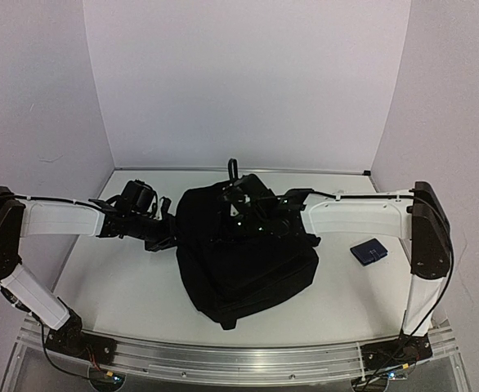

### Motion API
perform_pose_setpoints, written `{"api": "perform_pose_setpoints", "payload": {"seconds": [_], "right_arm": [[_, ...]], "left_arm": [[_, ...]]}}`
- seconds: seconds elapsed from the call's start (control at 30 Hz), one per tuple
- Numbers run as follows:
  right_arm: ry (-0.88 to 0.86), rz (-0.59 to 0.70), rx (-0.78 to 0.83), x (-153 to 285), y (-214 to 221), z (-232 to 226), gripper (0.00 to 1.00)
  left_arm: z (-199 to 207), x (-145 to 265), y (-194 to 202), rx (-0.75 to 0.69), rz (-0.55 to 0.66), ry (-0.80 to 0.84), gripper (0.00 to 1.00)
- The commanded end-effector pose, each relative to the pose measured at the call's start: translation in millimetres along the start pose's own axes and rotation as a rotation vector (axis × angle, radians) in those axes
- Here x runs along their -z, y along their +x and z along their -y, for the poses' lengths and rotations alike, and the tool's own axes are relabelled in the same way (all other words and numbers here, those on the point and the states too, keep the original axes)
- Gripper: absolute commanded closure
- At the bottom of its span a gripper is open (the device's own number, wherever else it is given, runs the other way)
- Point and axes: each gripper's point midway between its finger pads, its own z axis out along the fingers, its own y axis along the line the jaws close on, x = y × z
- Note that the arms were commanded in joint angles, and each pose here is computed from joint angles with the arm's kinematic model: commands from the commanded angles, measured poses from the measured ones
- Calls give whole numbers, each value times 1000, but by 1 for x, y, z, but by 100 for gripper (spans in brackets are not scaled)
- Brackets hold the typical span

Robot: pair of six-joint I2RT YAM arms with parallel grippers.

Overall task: Pack the student bag
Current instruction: Unzip the student bag at the center of the board.

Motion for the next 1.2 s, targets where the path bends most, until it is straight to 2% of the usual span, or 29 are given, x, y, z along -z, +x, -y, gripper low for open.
{"api": "perform_pose_setpoints", "payload": {"seconds": [0.0,0.13,0.4,0.6,0.8,1.1,1.13,1.17], "right_arm": [[23,131,-10,26,-29,-1,100],[83,178,-25,38,-34,18,100],[160,189,-77,47,-38,64,100],[166,194,-65,49,-41,71,100],[208,237,-118,70,-53,101,100],[255,263,-152,88,-57,135,100],[255,265,-152,89,-58,136,100],[247,267,-146,92,-59,135,100]], "left_arm": [[-7,7,-15,-1,57,-59,100],[-13,11,-16,3,73,-89,100],[-20,14,-16,15,78,-110,100],[-14,14,-18,-38,74,-85,100],[-30,19,-19,-40,82,-182,100],[-36,21,-15,-85,67,-212,100],[-34,21,-15,-105,61,-209,99],[-30,22,-16,-134,53,-198,94]]}}
